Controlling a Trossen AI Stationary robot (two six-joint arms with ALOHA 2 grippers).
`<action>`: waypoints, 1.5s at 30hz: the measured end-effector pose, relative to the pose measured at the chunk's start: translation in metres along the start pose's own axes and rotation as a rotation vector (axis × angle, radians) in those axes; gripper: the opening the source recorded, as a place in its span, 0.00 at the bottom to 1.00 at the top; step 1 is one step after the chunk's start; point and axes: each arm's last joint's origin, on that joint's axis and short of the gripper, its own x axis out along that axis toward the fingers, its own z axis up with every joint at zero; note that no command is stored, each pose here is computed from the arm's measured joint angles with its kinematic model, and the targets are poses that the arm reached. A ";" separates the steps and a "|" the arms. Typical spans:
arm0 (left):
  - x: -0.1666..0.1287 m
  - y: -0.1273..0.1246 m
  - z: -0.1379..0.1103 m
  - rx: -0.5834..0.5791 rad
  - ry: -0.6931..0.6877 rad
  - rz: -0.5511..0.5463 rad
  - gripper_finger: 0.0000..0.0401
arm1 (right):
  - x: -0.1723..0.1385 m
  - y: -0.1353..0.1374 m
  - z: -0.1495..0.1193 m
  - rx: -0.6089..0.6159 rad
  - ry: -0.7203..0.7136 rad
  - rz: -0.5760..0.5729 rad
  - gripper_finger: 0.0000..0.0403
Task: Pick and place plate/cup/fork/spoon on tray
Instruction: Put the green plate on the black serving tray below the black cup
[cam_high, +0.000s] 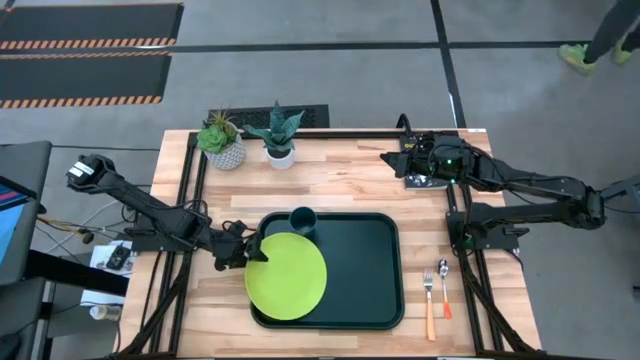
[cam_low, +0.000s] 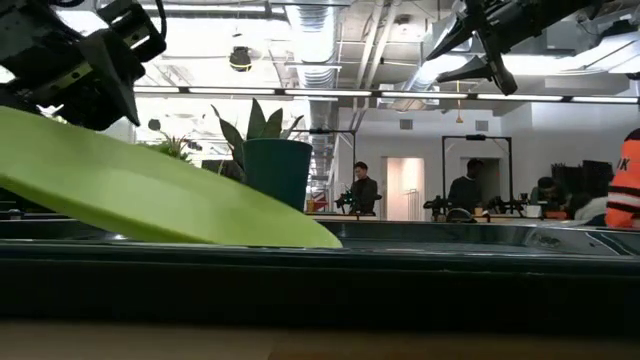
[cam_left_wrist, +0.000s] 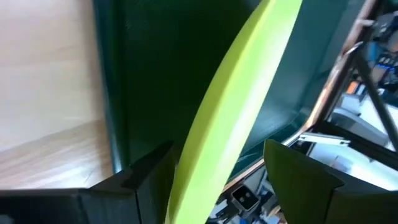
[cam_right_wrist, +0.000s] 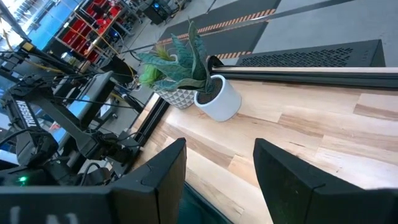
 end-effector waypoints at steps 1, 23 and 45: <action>0.000 0.000 0.000 -0.002 0.006 0.009 0.57 | 0.000 0.000 0.000 0.000 0.002 -0.002 0.52; 0.000 0.007 0.003 -0.087 -0.015 0.088 0.49 | 0.000 -0.003 -0.002 -0.008 0.023 -0.025 0.52; 0.000 -0.001 0.008 0.048 -0.068 0.004 0.48 | 0.000 -0.004 -0.003 -0.028 0.034 -0.035 0.52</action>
